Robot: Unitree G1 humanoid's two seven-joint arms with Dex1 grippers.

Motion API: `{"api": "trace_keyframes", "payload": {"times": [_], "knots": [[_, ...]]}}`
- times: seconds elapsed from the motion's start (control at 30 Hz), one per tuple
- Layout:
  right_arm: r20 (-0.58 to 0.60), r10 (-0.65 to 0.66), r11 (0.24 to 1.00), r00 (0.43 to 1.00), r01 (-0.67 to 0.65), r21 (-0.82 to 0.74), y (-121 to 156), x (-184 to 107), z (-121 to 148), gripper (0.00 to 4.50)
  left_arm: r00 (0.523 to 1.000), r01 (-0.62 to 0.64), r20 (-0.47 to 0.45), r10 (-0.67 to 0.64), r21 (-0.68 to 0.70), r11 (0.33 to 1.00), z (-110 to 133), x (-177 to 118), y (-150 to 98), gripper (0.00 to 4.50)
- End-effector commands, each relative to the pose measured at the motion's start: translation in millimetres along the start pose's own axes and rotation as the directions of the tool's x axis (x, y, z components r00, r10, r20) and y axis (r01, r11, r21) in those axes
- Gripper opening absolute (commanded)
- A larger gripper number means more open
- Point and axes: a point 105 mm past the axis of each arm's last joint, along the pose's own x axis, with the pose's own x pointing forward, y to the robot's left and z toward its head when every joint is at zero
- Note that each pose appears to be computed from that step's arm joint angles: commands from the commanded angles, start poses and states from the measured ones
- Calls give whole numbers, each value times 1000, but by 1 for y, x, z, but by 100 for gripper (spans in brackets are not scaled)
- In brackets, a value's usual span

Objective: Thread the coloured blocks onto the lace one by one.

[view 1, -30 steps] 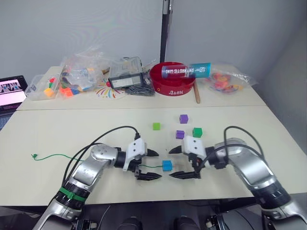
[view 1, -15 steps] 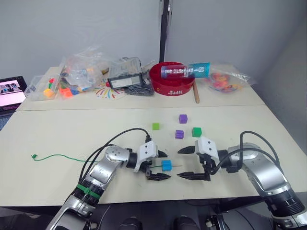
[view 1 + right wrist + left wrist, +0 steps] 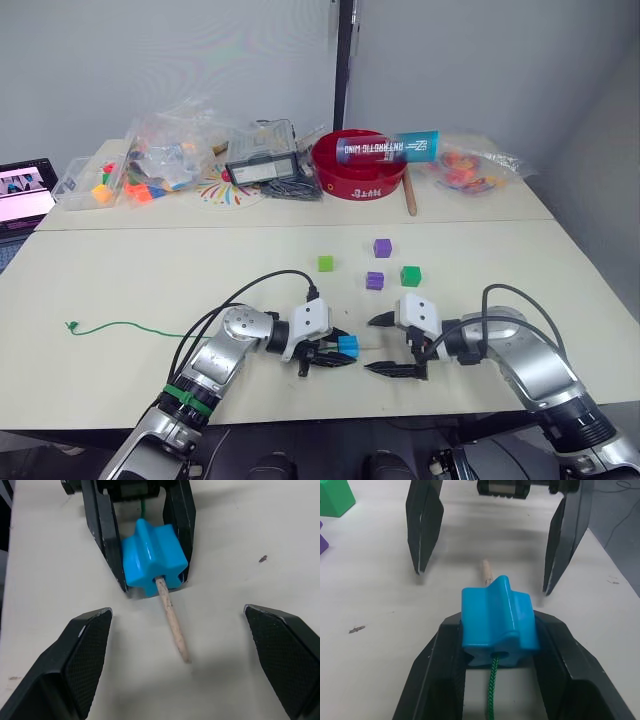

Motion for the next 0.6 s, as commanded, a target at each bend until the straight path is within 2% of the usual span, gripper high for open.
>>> {"api": "trace_keyframes", "payload": {"times": [0.03, 0.07, 0.2, 0.37, 0.53, 0.6], "knots": [[9, -16, 999, 1000, 17, -50, -6, 0, 7, 450, 1000, 5, 0, -5, 25, 1000, 4, 1, 1, 135], [8, -14, 999, 1000, 15, -51, -6, 0, 6, 450, 1000, 5, 0, -5, 25, 1000, 4, 1, 1, 135], [-21, 0, 998, 1000, -1, -64, -4, 1, -2, 334, 1000, 7, -5, -7, 26, 1000, 3, 0, 0, 135], [-33, 11, 998, 999, -13, -67, -2, -3, -8, 153, 1000, 7, -8, -7, 27, 1000, 3, 0, 0, 135], [-52, 18, 997, 998, -22, -74, 1, -6, -13, 0, 1000, 12, -10, -12, 28, 1000, 2, 0, 0, 135], [-58, 21, 997, 998, -25, -74, 1, -7, -15, 0, 1000, 13, -10, -13, 27, 1000, 2, 0, 0, 135]]}}
